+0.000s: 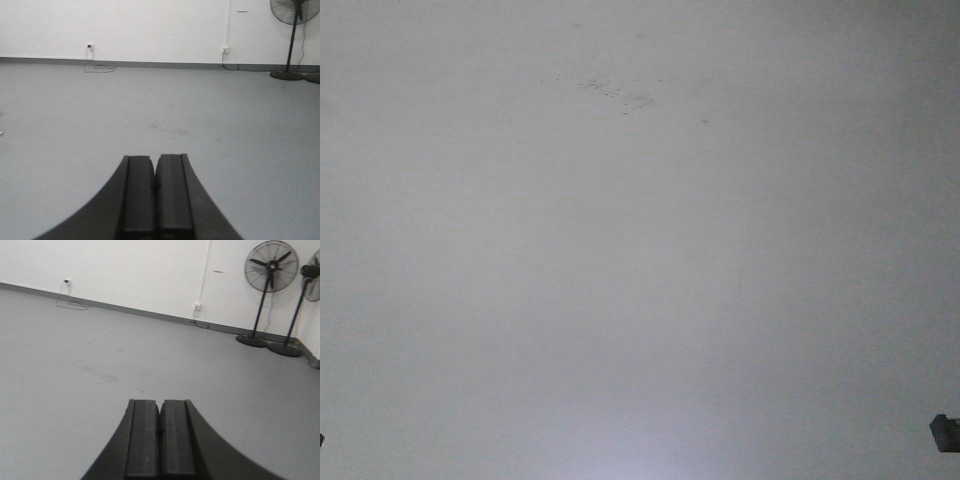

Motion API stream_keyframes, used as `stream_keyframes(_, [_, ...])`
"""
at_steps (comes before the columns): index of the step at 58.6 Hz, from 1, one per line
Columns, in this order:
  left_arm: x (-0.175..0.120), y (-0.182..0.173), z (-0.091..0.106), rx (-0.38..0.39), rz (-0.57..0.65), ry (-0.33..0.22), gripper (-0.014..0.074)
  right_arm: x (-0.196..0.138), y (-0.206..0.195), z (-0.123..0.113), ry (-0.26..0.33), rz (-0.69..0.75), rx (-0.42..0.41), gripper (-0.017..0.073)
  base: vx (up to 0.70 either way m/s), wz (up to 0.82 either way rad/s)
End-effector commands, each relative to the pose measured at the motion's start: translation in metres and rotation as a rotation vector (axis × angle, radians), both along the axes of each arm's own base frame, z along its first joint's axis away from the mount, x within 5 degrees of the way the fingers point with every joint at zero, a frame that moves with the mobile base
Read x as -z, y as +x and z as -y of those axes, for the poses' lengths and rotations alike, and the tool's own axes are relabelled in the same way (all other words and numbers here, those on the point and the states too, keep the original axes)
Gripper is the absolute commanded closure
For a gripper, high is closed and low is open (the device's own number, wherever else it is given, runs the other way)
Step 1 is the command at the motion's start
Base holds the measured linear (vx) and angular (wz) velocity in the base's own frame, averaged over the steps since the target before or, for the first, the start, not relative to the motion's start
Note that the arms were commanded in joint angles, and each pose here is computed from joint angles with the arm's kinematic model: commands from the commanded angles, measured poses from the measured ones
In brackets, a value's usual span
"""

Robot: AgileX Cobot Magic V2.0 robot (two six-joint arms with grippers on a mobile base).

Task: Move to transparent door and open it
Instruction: 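Drive the base toward the white-framed glass sliding door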

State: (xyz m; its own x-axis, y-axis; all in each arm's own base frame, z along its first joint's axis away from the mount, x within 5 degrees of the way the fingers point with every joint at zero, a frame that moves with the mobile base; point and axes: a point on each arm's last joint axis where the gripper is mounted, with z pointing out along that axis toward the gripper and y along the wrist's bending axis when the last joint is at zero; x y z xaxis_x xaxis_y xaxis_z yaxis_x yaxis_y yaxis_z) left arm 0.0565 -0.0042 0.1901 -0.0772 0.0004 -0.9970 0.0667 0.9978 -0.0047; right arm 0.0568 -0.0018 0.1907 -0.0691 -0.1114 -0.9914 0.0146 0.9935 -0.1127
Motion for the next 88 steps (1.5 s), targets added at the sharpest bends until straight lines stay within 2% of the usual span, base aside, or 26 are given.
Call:
stream_keyframes(1, [-0.0026, 0.0005, -0.0002, -0.002, 0.068, -0.022, 0.0599, -0.008, -0.0009, -0.0006, -0.016, 0.098, -0.005, 0.0565, 0.57, 0.34])
stream_keyframes(88, [-0.0026, 0.0005, -0.0002, -0.002, 0.068, -0.022, 0.0599, -0.0079, -0.0009, -0.0006, -0.016, 0.097, -0.005, 0.0565, 0.61, 0.44])
